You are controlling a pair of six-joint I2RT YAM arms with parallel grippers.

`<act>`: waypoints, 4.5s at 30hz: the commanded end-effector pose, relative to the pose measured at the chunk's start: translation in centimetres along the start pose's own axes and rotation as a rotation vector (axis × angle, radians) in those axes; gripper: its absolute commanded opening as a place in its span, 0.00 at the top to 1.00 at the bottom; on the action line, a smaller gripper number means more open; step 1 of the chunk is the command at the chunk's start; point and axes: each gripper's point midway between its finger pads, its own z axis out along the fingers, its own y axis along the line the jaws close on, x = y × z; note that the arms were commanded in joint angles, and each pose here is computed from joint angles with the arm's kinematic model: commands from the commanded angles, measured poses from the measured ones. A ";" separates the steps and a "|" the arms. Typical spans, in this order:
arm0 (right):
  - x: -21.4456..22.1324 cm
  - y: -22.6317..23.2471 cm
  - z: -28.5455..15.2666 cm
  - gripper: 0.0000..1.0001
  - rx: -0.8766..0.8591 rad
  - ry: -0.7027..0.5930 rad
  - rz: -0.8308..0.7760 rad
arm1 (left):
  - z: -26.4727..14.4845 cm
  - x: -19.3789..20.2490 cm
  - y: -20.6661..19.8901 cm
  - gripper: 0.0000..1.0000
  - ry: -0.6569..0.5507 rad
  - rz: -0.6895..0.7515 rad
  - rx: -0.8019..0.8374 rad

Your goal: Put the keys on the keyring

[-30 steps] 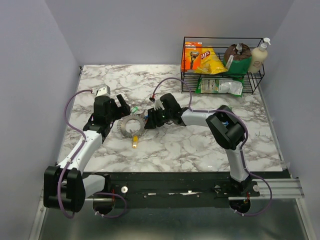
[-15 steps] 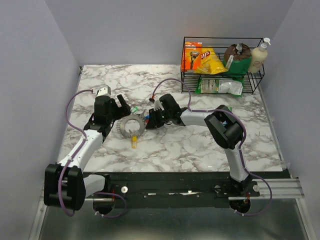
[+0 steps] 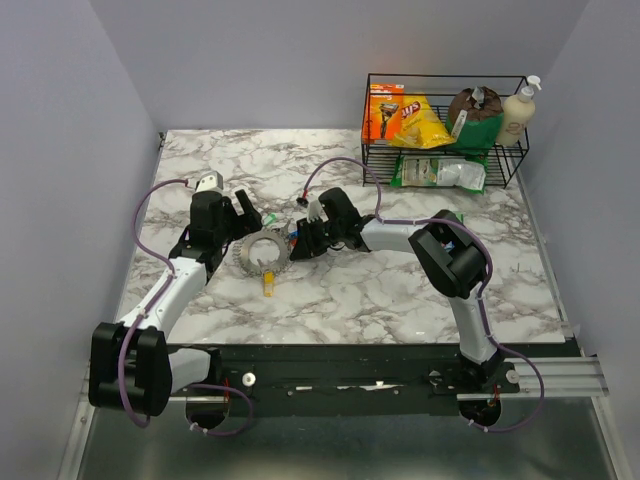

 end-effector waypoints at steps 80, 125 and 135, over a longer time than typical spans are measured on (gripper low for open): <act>2.0 1.1 -3.5 0.56 0.012 0.065 -0.188 | -0.9 1.0 -0.1 0.01 -0.003 0.020 0.047; 4.8 1.4 -3.4 0.51 -0.024 0.115 -0.040 | -0.6 1.1 -0.2 0.01 0.005 0.015 0.057; 5.1 1.8 -2.4 0.57 -0.080 0.086 0.015 | -0.6 1.1 -0.3 0.01 0.003 0.011 0.059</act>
